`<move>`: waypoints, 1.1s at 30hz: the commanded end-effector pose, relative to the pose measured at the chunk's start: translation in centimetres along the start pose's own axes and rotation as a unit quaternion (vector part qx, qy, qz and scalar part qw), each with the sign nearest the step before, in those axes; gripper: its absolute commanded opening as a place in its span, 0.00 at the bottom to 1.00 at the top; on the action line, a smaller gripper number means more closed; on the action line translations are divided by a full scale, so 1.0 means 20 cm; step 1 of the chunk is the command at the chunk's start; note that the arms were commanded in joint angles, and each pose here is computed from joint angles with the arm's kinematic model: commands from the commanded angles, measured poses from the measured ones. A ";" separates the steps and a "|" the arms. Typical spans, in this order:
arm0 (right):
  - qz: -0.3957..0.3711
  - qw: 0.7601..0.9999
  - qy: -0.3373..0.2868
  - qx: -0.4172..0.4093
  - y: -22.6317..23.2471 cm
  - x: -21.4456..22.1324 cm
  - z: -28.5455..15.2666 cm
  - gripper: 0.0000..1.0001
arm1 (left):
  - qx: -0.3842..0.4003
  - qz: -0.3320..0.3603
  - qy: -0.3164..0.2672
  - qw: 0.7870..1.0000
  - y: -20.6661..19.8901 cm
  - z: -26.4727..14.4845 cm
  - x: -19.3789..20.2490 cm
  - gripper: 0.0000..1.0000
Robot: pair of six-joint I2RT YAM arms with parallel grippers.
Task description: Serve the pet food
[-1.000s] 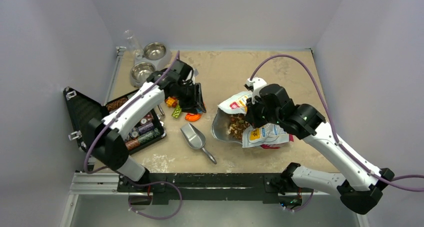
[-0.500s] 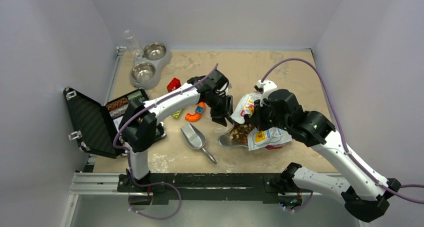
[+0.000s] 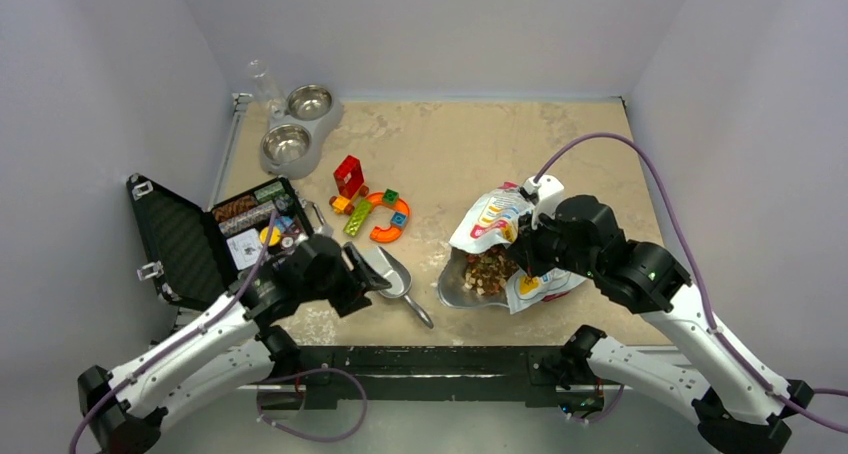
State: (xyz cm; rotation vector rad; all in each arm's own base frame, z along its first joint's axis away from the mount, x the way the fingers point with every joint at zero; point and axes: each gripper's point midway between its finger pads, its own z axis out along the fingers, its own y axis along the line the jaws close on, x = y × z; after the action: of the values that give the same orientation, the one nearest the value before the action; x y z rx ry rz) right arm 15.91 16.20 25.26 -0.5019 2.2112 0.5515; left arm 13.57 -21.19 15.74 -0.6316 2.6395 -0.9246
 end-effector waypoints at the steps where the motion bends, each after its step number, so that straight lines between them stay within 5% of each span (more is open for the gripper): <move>1: -0.023 0.997 -0.033 -0.066 0.12 -0.07 -0.09 0.00 | 0.077 -0.199 -0.074 0.974 0.06 0.14 -0.07 0.65; 4: -0.030 0.995 -0.040 -0.086 0.14 -0.08 -0.13 0.00 | 0.061 -0.179 -0.105 0.976 0.04 0.17 -0.09 0.65; 16: -0.070 0.990 -0.072 -0.103 0.15 -0.10 -0.28 0.00 | -0.010 -0.257 -0.031 0.966 -0.03 0.65 0.25 0.68; 20: -0.065 0.990 -0.074 -0.101 0.15 -0.10 -0.29 0.00 | 0.018 -0.240 -0.016 0.970 -0.09 0.77 0.30 0.55; 22: -0.062 0.990 -0.075 -0.098 0.14 -0.10 -0.29 0.00 | 0.005 -0.205 -0.016 0.979 -0.05 0.78 0.31 0.41; 27: -0.061 0.991 -0.076 -0.088 0.13 -0.11 -0.28 0.00 | -0.038 -0.015 0.015 0.999 -0.02 0.66 0.37 0.23; 33: -0.058 0.993 -0.068 -0.071 0.10 -0.11 -0.23 0.00 | -0.059 0.189 0.172 0.965 0.15 0.53 0.57 0.10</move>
State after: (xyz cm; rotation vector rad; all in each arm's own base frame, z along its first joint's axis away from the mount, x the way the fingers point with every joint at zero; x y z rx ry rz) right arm 12.82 14.17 25.73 -0.6776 2.1662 0.5546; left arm 10.68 -31.51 4.14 -0.5819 2.8217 -0.8202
